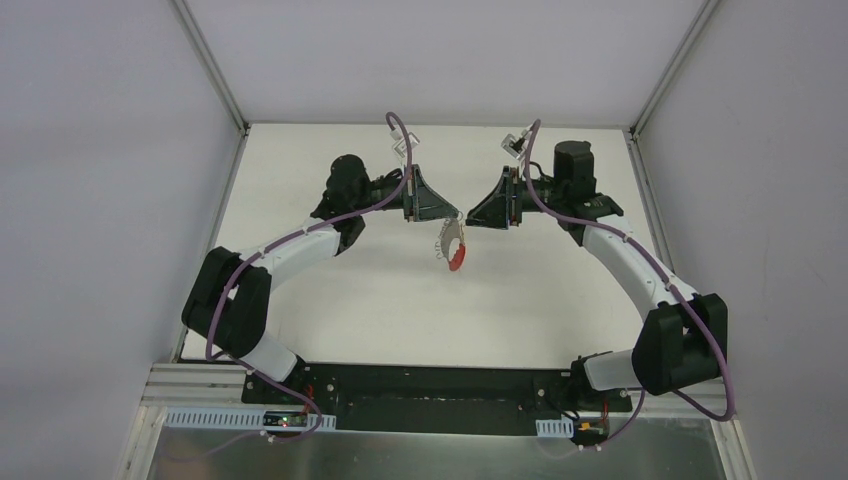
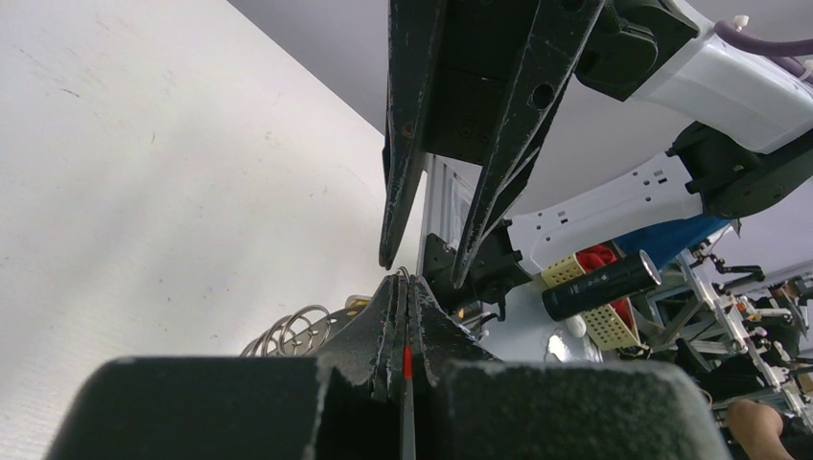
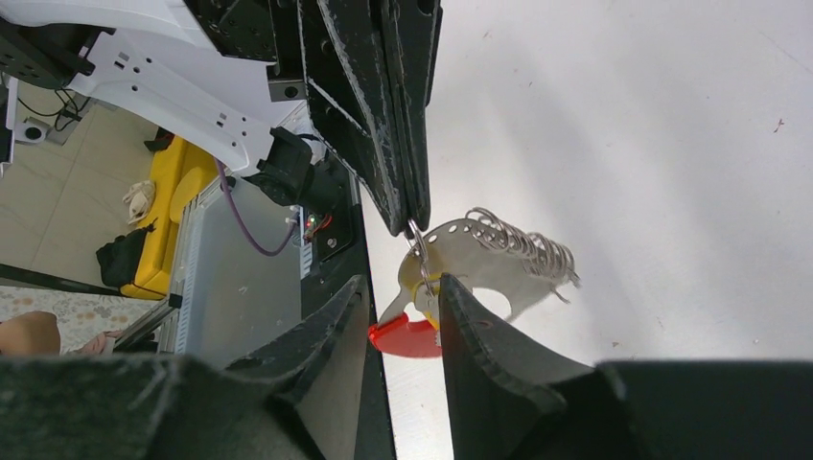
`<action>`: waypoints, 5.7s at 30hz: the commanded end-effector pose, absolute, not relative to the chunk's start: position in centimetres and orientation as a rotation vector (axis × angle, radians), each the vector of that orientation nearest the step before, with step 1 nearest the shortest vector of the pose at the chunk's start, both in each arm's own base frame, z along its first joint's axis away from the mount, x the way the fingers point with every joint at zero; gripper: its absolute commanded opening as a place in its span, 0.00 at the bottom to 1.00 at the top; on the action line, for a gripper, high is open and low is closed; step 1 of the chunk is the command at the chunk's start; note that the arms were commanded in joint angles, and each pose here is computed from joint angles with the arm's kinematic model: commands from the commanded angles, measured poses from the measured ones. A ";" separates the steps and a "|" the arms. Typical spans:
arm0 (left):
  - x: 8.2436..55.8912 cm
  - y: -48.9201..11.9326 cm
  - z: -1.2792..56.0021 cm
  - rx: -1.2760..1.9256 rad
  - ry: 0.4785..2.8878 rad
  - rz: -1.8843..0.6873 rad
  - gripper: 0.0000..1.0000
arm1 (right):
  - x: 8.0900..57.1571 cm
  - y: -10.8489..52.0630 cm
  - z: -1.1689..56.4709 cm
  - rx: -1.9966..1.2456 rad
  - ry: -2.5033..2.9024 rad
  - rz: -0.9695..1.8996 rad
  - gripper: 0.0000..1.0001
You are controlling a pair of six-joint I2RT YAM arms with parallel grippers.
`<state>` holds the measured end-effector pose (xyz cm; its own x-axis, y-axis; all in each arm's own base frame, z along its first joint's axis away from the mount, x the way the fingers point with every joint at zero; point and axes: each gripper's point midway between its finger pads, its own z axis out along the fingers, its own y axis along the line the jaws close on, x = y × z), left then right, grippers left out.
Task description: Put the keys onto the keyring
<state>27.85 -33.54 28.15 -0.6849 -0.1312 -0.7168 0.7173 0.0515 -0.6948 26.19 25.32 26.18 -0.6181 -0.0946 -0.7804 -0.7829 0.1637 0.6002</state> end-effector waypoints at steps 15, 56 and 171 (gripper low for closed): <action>27.3 -33.3 30.6 0.636 1.585 -1.724 0.00 | 26.2 26.9 28.5 -0.911 1.745 1.529 0.29; 27.2 -33.4 30.0 0.657 1.589 -1.729 0.00 | 26.1 27.2 28.7 -0.894 1.767 1.538 0.00; 27.0 -33.7 29.8 0.768 1.707 -1.543 0.00 | 24.0 26.5 26.9 -1.069 1.841 1.254 0.03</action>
<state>26.23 -33.39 28.52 -0.5911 0.0291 -0.8061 0.8033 0.1117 -0.5850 24.26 26.65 25.84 -0.4959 -0.2773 -0.8229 -0.8667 0.2169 0.4492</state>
